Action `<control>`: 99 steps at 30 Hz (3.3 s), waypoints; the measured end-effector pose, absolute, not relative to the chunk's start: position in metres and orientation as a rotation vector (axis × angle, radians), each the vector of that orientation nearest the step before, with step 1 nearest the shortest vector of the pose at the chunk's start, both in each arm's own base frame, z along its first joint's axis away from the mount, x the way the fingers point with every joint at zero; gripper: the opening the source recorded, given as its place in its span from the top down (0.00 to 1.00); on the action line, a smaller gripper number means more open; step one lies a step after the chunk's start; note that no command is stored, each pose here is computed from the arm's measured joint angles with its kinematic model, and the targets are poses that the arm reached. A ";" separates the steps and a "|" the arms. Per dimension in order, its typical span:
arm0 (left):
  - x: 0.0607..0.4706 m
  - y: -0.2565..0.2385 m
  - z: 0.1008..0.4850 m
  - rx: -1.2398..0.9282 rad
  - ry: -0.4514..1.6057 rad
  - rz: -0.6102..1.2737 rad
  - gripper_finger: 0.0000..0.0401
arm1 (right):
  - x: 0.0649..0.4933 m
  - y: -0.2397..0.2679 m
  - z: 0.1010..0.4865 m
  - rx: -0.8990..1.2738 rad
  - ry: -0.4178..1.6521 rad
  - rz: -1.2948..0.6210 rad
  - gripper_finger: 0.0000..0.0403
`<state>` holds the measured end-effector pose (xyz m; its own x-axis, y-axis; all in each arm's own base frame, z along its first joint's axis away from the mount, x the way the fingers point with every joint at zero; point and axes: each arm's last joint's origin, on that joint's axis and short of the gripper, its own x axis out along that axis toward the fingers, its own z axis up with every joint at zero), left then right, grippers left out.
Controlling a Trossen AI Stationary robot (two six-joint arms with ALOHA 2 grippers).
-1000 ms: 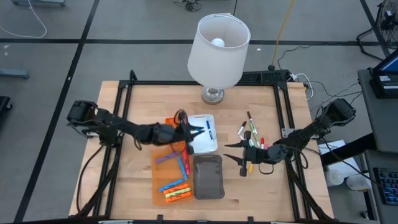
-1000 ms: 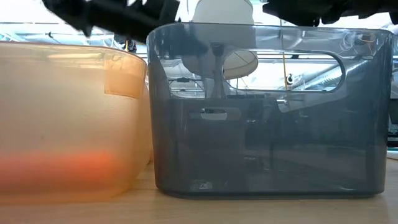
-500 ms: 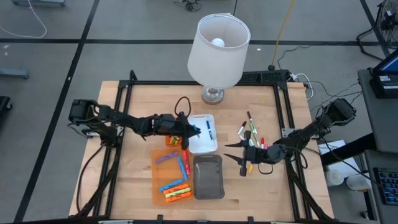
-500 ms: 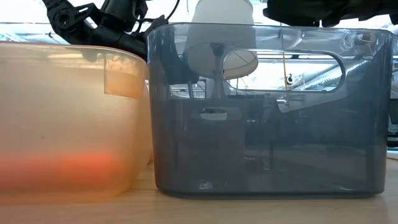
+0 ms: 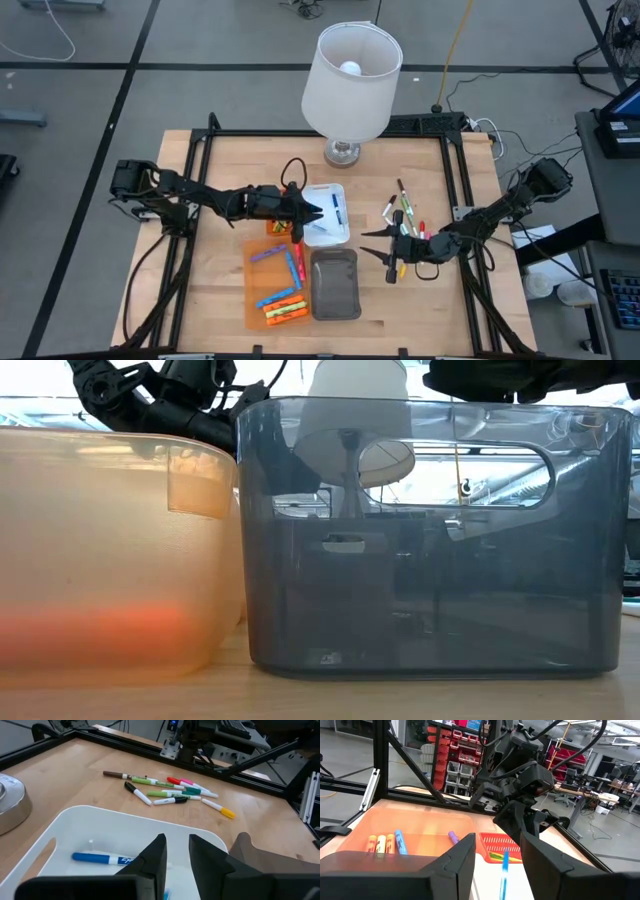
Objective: Pick & Place Markers
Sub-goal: Put the right light green marker pen into the white bin
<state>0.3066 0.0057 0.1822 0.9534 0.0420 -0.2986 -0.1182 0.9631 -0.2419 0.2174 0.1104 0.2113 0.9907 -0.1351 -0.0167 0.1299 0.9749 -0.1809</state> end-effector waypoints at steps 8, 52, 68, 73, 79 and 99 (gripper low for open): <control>0.307 0.006 0.183 -0.250 0.290 0.080 0.78 | 0.217 0.110 0.211 -0.180 0.029 -0.134 0.65; 0.308 0.006 0.187 -0.237 0.249 0.074 0.78 | 0.156 0.024 0.139 0.407 1.163 -0.938 0.68; 0.308 0.006 0.187 -0.237 0.249 0.074 0.78 | 0.167 0.023 0.136 0.401 1.142 -0.843 0.68; 0.308 0.006 0.187 -0.237 0.249 0.074 0.78 | 0.168 0.024 0.133 0.392 1.155 -0.848 0.68; 0.308 0.006 0.187 -0.237 0.249 0.074 0.78 | 0.168 0.024 0.126 0.404 1.171 -0.837 0.68; 0.308 0.006 0.187 -0.237 0.248 0.074 0.78 | 0.165 0.017 0.120 0.385 1.226 -0.788 0.95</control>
<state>0.3079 0.0058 0.1867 0.9669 0.0434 -0.2514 -0.1016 0.9695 -0.2231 0.1646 0.0173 0.1205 0.1247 -0.3272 -0.9367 0.7159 0.6833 -0.1434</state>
